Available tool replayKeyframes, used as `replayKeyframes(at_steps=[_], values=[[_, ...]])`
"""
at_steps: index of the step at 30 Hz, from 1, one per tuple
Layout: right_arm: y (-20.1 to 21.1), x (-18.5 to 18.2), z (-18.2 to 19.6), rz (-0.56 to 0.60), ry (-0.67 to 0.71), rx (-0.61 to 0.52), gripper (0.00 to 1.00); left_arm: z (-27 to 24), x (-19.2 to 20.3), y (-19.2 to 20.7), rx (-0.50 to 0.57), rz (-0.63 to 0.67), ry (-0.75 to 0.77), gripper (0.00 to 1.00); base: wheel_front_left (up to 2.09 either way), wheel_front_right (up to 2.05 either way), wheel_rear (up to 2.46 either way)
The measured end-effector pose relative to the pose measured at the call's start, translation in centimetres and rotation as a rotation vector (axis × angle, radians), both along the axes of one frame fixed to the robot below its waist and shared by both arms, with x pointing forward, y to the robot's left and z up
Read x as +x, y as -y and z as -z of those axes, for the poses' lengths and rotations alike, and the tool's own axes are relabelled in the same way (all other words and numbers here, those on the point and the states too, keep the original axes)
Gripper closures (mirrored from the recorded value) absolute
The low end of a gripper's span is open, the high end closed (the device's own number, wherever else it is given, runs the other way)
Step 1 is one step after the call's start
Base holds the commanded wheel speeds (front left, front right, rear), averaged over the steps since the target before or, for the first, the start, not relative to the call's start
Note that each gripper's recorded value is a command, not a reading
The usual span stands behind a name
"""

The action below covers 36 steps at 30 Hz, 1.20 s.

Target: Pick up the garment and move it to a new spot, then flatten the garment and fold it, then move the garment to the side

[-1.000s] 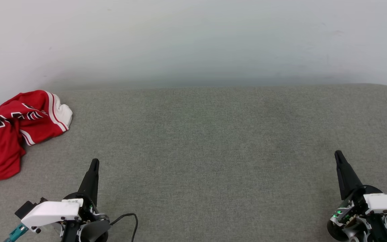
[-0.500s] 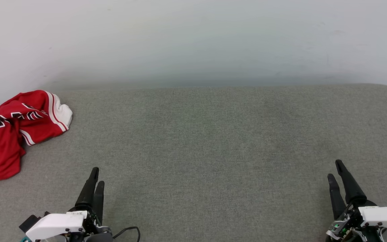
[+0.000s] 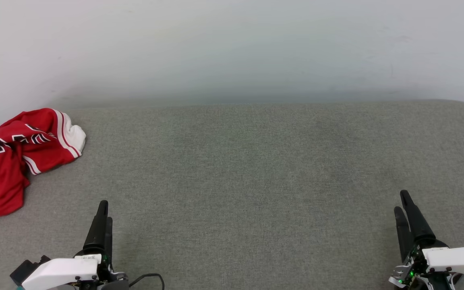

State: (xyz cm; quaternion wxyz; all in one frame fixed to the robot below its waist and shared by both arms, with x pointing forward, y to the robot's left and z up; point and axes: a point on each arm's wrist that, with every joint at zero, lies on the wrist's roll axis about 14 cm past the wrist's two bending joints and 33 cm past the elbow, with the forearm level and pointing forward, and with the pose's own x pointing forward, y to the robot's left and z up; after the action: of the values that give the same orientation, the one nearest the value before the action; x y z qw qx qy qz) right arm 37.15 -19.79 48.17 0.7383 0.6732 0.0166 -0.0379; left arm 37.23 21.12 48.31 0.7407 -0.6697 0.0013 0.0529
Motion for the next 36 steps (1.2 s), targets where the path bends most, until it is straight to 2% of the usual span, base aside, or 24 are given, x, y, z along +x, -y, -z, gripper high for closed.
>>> replayKeyframes(at_steps=[9,12,17,22,30,36], values=[[1.2,-0.1,-0.3,0.027,-0.001,-0.219,0.00,-0.8,-0.3,-1.3,0.114,-0.045,0.016,0.00,0.00,0.00,0.00],[1.2,-0.1,-0.5,0.031,0.004,-0.246,0.00,-1.1,-0.4,-2.1,0.170,-0.071,0.020,0.00,0.00,0.00,0.00],[0.9,0.3,-2.4,0.017,0.055,-0.426,0.00,-2.3,-0.3,-2.8,0.276,-0.092,0.043,0.00,0.00,0.00,0.00],[0.6,0.4,-3.2,0.009,0.077,-0.561,0.00,-3.1,-0.2,-2.2,0.372,-0.077,0.059,0.00,0.00,0.00,0.00],[0.1,0.4,-4.6,0.002,0.122,-0.787,0.00,-4.9,0.1,-0.4,0.621,-0.041,0.085,0.00,0.00,0.00,0.00],[-0.6,0.3,-5.3,-0.011,0.151,-0.920,0.00,-6.4,0.3,1.1,0.749,-0.031,0.116,0.00,0.00,0.00,0.00]])
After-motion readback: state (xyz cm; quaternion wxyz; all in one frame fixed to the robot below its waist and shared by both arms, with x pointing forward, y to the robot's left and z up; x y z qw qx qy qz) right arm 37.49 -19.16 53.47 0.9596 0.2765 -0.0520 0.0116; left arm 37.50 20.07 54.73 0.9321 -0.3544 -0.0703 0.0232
